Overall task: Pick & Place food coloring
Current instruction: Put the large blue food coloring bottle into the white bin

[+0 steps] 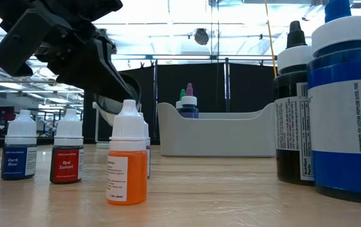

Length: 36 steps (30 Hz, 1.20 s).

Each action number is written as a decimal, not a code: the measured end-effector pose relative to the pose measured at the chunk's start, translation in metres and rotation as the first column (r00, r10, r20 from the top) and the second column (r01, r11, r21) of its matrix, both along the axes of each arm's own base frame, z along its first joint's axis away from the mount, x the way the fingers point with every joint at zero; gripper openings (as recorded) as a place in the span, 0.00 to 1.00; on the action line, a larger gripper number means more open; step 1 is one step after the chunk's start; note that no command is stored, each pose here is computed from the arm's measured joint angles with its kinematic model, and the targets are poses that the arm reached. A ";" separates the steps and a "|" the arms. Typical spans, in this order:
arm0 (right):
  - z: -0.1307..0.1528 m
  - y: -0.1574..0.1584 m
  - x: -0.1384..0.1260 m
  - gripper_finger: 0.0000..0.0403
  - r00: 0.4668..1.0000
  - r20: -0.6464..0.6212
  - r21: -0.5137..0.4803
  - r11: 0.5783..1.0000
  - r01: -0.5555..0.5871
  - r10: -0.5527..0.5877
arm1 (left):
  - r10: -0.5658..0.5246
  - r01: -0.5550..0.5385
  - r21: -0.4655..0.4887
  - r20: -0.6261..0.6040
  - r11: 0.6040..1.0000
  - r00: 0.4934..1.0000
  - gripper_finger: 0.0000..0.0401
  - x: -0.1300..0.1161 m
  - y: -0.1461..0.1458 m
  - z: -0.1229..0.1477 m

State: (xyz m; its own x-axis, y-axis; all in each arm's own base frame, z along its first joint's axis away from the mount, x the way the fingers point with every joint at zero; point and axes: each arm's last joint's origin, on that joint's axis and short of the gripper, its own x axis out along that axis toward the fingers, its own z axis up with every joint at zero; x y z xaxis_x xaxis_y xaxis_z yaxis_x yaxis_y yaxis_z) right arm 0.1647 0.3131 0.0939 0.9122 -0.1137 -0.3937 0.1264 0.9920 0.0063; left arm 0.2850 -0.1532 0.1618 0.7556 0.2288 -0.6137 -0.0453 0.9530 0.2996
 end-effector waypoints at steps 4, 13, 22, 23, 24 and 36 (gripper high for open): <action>-0.001 -0.007 0.009 0.11 0.999 0.041 0.027 0.999 0.033 -0.034 | -0.014 0.014 0.012 0.003 1.000 1.000 0.09 0.001 0.000 0.001; -0.016 -0.028 0.009 0.42 0.994 0.048 0.117 0.989 0.090 -0.096 | -0.016 0.016 0.018 -0.004 1.000 1.000 0.09 0.000 0.000 0.000; -0.018 -0.042 0.011 0.60 0.981 0.151 0.227 0.970 0.084 -0.120 | -0.016 0.016 0.017 -0.005 1.000 1.000 0.09 0.000 0.000 0.000; -0.016 -0.042 0.014 0.61 0.980 0.158 0.222 0.972 0.082 -0.119 | -0.016 0.016 0.017 -0.004 1.000 1.000 0.09 0.000 0.000 0.000; -0.015 -0.043 0.017 0.62 0.980 0.163 0.214 0.973 0.082 -0.118 | -0.016 0.016 0.017 -0.004 1.000 1.000 0.09 0.000 0.000 0.000; -0.030 -0.054 0.040 0.62 0.991 0.097 0.244 0.967 0.069 -0.095 | -0.018 0.018 0.019 -0.006 1.000 1.000 0.09 0.000 0.000 0.000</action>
State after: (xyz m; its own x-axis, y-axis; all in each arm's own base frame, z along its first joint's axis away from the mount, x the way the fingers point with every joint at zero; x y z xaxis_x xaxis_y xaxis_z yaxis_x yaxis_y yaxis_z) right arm 0.2045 0.2588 0.0637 0.9420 -0.1041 -0.3191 0.1929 0.9459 0.2607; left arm 0.2852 -0.1533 0.1620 0.7563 0.2270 -0.6135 -0.0269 0.9479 0.3175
